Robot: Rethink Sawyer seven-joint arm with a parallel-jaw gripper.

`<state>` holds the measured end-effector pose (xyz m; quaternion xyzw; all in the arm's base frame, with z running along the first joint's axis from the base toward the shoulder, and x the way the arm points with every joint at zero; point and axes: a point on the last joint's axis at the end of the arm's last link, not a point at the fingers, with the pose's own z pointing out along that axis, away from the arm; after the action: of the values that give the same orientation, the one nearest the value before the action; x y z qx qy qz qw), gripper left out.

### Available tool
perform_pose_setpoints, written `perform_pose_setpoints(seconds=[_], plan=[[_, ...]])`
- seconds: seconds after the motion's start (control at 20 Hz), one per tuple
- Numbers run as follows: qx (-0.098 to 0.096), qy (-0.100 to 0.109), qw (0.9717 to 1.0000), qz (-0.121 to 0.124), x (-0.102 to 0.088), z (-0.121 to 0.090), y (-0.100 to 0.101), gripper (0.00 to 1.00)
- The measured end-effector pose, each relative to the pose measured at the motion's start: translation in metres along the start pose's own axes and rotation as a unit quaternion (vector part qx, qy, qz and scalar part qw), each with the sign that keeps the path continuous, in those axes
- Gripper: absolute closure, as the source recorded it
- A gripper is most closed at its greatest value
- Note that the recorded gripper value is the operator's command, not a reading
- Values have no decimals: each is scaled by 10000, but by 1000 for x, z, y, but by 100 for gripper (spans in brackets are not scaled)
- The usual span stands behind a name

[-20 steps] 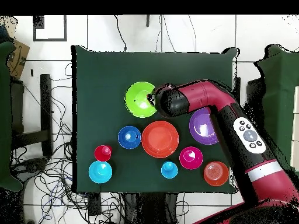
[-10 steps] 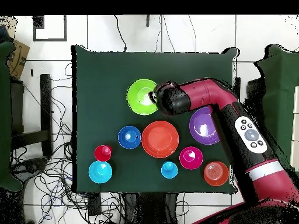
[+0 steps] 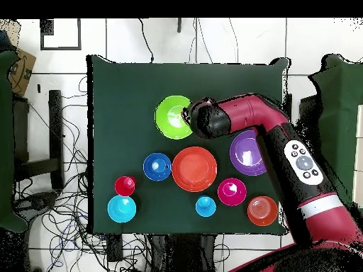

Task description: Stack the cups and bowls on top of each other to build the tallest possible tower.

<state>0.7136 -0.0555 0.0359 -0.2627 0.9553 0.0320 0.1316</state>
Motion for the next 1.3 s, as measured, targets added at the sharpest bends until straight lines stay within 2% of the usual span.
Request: perform_pose_setpoints(seconds=[0.6, 0.95, 1.0, 1.15, 1.3], plan=[[49, 156, 9985, -513, 1, 4, -1, 100], [46, 163, 9980, -601, 1, 4, -1, 100], [41, 168, 9981, -595, 1, 5, -1, 0], [16, 184, 9981, -591, 2, 8, 0, 0], [-110, 279, 9978, -587, 7, 17, 10, 0]])
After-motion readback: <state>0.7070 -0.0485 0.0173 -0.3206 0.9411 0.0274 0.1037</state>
